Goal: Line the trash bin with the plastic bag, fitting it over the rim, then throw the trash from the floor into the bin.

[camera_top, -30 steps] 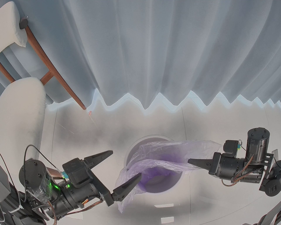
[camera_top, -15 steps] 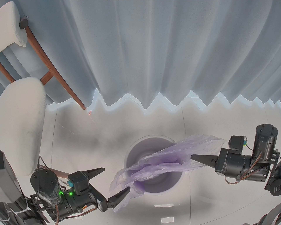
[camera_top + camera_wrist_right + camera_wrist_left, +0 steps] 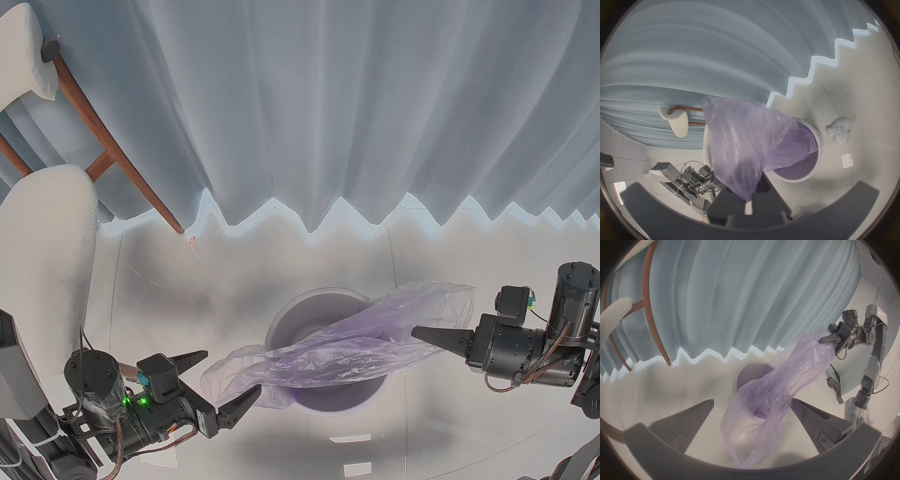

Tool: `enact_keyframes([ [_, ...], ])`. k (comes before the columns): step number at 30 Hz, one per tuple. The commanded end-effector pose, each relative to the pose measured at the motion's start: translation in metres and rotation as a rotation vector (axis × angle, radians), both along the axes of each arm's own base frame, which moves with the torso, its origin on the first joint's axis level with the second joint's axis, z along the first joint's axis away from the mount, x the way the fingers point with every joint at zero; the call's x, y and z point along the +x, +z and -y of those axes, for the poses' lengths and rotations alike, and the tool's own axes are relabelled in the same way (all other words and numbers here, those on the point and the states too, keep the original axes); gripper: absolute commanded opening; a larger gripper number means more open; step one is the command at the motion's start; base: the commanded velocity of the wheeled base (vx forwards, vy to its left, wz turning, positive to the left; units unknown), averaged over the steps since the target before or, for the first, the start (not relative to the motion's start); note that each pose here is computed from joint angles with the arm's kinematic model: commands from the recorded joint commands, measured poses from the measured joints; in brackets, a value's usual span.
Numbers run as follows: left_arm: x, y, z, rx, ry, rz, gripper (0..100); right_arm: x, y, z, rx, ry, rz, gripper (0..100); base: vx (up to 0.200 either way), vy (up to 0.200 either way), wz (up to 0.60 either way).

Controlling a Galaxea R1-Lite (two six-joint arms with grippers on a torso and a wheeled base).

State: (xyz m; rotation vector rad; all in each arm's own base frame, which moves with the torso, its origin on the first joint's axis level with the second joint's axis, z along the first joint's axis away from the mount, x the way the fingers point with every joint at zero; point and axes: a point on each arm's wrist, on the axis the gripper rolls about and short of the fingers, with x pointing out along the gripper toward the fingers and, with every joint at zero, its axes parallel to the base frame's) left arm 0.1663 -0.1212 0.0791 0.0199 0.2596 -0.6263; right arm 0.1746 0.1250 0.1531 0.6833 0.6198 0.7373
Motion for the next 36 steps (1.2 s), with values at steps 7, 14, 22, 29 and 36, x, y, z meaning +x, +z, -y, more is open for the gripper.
enact_keyframes([
  [7, -0.012, 0.026, -0.012, -0.077, 0.015, 0.102, 100, 0.001, -0.003, -0.001, -0.008, -0.001, -0.009, 0, 0.0, 0.0, 0.0],
  [14, -0.003, 0.031, -0.031, -0.09, 0.089, 0.126, 100, 0.002, -0.002, 0.0, -0.006, -0.004, -0.002, 0, 0.0, 0.0, 0.0],
  [22, -0.002, 0.029, -0.031, -0.082, 0.076, 0.113, 100, 0.001, -0.002, 0.001, -0.006, -0.004, 0.0, 0, 0.0, 0.0, 0.0],
  [29, 0.011, 0.017, -0.024, -0.051, 0.075, 0.072, 100, 0.001, -0.001, 0.001, -0.004, -0.005, 0.007, 0, 0.0, 0.0, 0.0],
  [36, 0.039, 0.009, -0.009, -0.049, 0.076, 0.066, 100, -0.003, 0.006, 0.003, 0.012, -0.004, 0.031, 0, 0.0, 0.0, 0.0],
])
